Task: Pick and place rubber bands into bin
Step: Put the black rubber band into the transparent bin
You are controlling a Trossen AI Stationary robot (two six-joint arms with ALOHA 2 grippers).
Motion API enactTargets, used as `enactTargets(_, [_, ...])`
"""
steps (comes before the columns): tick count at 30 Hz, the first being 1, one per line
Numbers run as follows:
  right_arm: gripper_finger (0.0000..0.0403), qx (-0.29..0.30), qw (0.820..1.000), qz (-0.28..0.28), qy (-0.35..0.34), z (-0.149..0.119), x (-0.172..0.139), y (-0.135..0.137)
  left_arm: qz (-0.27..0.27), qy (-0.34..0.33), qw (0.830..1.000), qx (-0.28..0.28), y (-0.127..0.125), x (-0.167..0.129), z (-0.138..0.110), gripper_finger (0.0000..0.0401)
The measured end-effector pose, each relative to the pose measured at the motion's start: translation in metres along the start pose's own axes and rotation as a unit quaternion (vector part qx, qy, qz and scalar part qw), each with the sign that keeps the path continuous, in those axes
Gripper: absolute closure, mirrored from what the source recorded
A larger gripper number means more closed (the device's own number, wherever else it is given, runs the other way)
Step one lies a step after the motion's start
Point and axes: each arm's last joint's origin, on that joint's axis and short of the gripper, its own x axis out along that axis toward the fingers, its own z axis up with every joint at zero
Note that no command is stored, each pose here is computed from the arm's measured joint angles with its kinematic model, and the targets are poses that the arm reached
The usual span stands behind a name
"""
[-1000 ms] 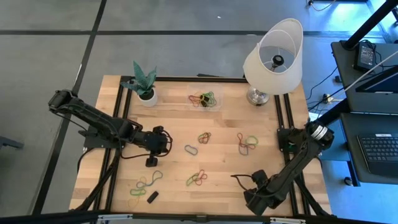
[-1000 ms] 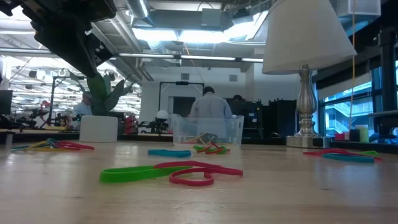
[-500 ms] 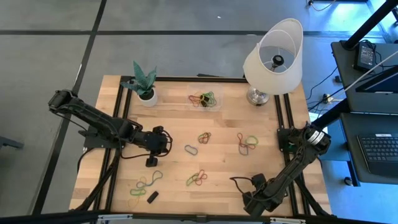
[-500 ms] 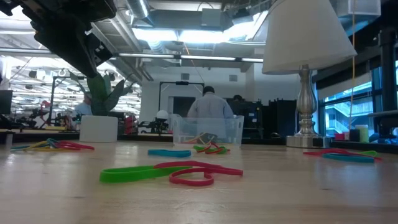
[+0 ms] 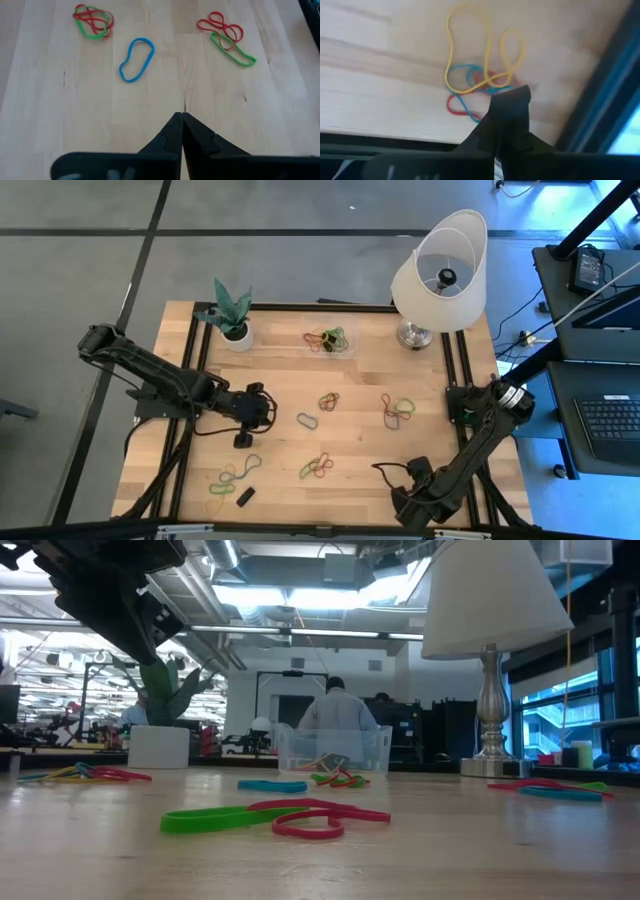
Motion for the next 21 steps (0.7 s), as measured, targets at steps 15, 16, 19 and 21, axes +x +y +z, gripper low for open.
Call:
enactTargets(15, [0.0399,-0.081,0.965,0.13,-0.214,0.107,-0.098,0.007,0.04,-0.009,0.995,0.089,0.002,0.0,0.001,0.0398])
enactTargets(16, [0.0399,-0.099,0.961,0.133,-0.222,0.12,-0.102,0.01,0.04,-0.009,0.995,0.089,0.002,0.0,0.001,0.0398])
enactTargets(19, [0.0399,-0.156,0.946,0.153,-0.24,0.164,-0.116,0.022,0.042,-0.009,0.995,0.088,0.002,0.0,0.001,0.0398])
enactTargets(21, [0.0399,-0.189,0.93,0.177,-0.26,0.195,-0.124,0.033,0.052,-0.011,0.995,0.081,0.003,0.0,0.001,0.0398])
